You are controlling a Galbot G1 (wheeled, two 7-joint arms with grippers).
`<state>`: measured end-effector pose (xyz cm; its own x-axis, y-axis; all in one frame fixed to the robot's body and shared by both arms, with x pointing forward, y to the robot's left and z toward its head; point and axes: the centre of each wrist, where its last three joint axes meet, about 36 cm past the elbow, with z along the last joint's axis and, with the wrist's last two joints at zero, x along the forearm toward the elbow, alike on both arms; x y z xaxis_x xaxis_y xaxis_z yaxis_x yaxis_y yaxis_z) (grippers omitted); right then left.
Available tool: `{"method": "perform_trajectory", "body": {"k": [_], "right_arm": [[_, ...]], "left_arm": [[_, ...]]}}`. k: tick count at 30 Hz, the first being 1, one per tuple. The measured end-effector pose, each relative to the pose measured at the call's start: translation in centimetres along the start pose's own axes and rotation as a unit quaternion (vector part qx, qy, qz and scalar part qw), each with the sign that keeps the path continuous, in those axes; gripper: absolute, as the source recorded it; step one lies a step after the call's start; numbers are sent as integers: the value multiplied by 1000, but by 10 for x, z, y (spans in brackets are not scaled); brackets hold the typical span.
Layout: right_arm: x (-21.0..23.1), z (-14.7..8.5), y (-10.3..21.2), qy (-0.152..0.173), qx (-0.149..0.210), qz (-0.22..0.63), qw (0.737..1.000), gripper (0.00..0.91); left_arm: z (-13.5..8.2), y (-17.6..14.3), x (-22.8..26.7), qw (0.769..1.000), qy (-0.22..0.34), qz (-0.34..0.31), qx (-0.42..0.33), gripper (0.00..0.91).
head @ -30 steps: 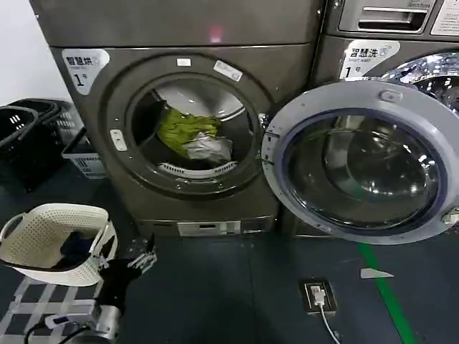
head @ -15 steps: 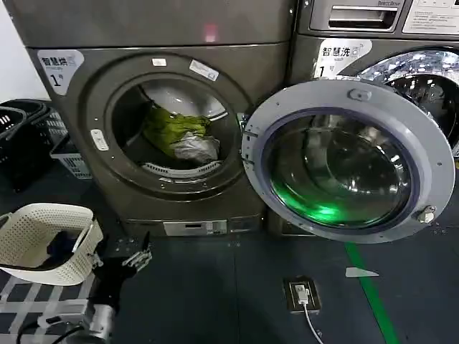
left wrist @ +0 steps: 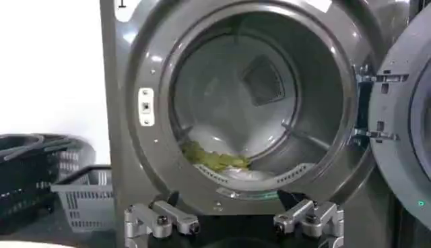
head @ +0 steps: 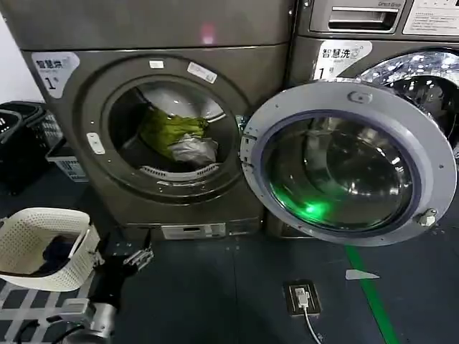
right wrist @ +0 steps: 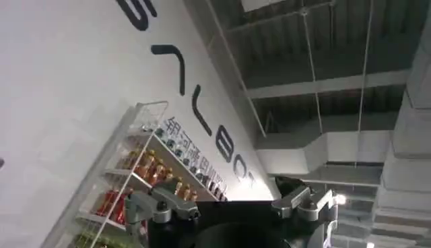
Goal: Grasp the clothes from the dryer.
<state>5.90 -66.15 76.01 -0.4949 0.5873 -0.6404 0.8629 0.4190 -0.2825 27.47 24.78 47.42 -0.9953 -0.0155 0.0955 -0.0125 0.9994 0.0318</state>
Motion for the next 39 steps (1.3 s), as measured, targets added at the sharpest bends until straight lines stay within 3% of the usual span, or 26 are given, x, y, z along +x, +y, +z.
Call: {"method": "perform_trajectory", "body": {"k": [39], "right_arm": [[2, 3, 2, -15, 2, -10, 1000, 907]], "left_arm": [[-2, 1, 0, 1000, -4, 3, -1, 907]]}}
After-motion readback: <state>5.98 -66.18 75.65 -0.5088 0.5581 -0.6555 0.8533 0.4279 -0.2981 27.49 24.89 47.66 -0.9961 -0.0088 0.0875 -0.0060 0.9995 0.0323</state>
